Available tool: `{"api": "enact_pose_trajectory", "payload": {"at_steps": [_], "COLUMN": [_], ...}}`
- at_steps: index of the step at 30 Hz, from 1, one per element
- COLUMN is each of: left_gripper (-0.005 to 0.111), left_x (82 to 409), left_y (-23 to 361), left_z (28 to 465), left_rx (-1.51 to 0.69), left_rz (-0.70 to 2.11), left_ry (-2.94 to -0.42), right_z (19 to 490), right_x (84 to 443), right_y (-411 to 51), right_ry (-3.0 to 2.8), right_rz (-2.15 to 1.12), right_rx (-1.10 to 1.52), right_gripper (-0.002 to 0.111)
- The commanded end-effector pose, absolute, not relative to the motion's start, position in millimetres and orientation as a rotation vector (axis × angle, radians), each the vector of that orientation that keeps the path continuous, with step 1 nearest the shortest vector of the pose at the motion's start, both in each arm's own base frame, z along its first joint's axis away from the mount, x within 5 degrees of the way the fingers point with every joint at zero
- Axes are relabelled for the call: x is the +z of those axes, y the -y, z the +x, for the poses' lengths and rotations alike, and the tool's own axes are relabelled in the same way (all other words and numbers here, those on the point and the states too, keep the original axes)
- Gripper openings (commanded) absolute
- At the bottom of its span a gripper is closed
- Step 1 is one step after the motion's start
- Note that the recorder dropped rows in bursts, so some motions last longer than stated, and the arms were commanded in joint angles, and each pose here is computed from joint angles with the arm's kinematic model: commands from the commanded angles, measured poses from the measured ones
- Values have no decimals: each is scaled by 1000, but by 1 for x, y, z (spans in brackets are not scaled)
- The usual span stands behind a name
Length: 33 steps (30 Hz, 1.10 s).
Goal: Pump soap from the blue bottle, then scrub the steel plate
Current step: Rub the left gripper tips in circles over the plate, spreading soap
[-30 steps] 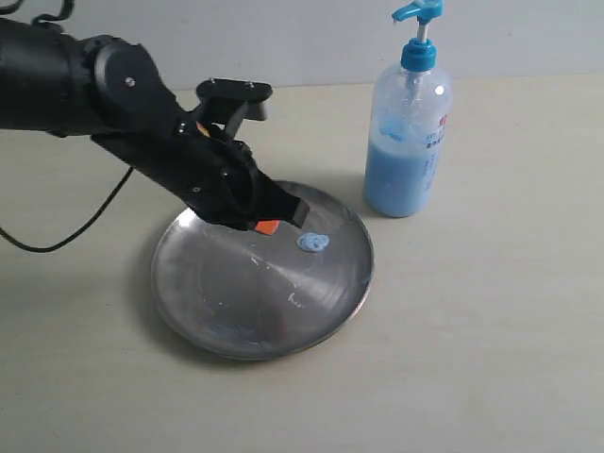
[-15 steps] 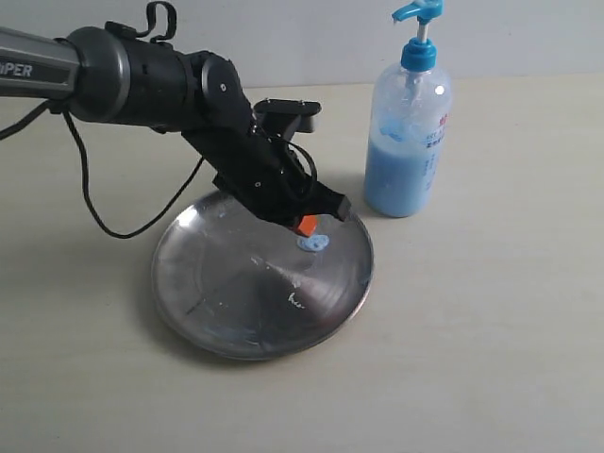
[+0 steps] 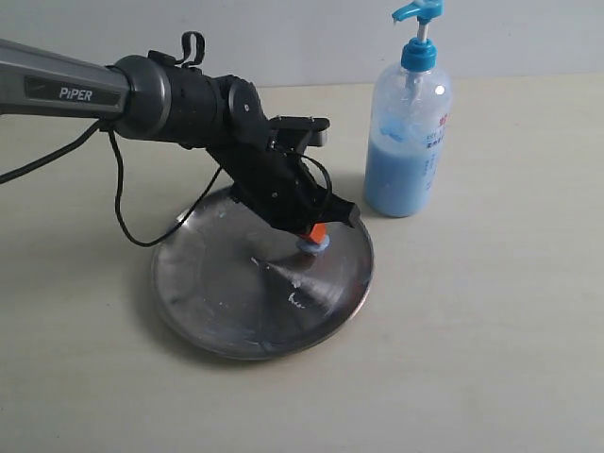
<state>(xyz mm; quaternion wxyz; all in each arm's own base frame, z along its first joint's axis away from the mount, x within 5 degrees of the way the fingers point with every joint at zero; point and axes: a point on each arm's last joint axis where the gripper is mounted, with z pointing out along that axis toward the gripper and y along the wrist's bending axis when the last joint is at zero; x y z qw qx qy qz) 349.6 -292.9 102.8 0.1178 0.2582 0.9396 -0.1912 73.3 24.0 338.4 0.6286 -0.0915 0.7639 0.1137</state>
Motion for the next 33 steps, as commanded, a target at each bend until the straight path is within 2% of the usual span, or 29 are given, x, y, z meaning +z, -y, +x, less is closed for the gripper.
{"api": "enact_pose_trajectory", "payload": {"at_steps": [1,13,19,23,26,33], "left_gripper": [0,0,0,0,0,0], "left_x": [93,98,109,112,113,116], "left_y": [293,285,288,290,294,311], "left_z": [350,352,352,350,348,344], "left_rx": [-538,-357,-355,-378,-473,-572], "left_rz": [762,847,895,895,848,811], "left_ry": [-2762,-2808,-2857,-2882,-2897,-2830], "right_z": [73,70,68,68,68,68], "right_x": [338,339,340,340,340,340], "right_y": [-24,-24,-23,-23,-23,-24], "right_ry": [-1745,-1734,-1724,-1724,-1724,-1725], "right_rz": [-213,-211,-210,-210,-210,-210], "right_rx": [261,266,266,266,266,268], "right_gripper": [4,4,4,4,4,4]}}
